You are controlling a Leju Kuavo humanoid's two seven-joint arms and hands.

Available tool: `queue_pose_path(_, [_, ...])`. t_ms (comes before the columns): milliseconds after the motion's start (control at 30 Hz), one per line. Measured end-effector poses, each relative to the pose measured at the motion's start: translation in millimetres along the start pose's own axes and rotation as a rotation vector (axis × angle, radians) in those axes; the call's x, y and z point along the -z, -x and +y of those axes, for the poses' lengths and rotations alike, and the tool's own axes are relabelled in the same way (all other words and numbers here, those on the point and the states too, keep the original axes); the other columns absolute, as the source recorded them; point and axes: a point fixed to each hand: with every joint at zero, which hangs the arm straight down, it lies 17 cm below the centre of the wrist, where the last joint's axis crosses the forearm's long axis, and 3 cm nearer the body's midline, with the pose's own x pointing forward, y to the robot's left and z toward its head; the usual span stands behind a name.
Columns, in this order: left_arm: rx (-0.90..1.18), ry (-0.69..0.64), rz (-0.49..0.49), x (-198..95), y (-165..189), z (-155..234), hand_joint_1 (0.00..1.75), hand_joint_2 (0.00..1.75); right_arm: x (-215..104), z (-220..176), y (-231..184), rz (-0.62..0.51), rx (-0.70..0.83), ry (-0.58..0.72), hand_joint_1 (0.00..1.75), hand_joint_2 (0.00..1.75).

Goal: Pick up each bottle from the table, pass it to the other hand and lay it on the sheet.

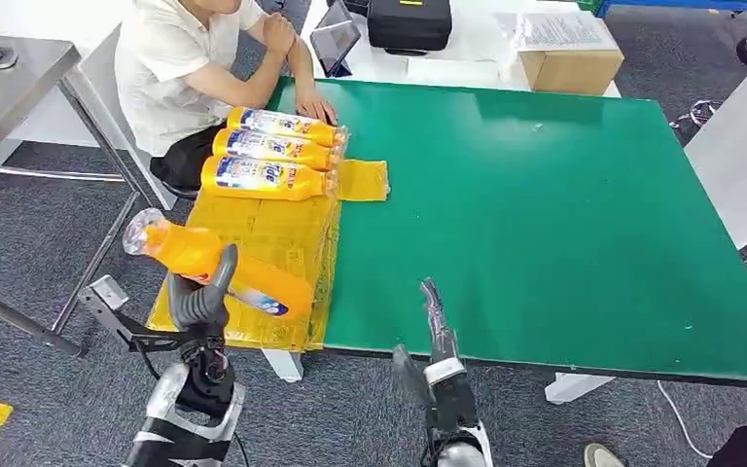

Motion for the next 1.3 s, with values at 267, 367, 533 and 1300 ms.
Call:
queue_pose_path(267, [0.083,-0.037,-0.15,12.2,-42.0,8.1,1.75,1.75,-7.2,-10.8,-16.4,-0.045,0.003,0.089,0.0,0.0])
queue_pose_path(367, [0.434,-0.02,-0.356,14.8,-65.0,-8.8,1.75,1.75,-6.4,-20.6,-23.6,-0.067,-0.037,0.146,0.0,0.0])
queue_pose_path(533, [1.178,0.327,-0.474,15.5,5.2,-68.3,1.43,1.75,-0.8,-19.8,-35.3,-0.1,-0.012,0.135,0.0,0.0])
queue_pose_path(1300, [1.576,0.778,-0.123,22.3,119.8,-56.4,0.0,1.75,3.7,-7.4,-43.4,-0.115,0.095,0.055,0.0,0.0])
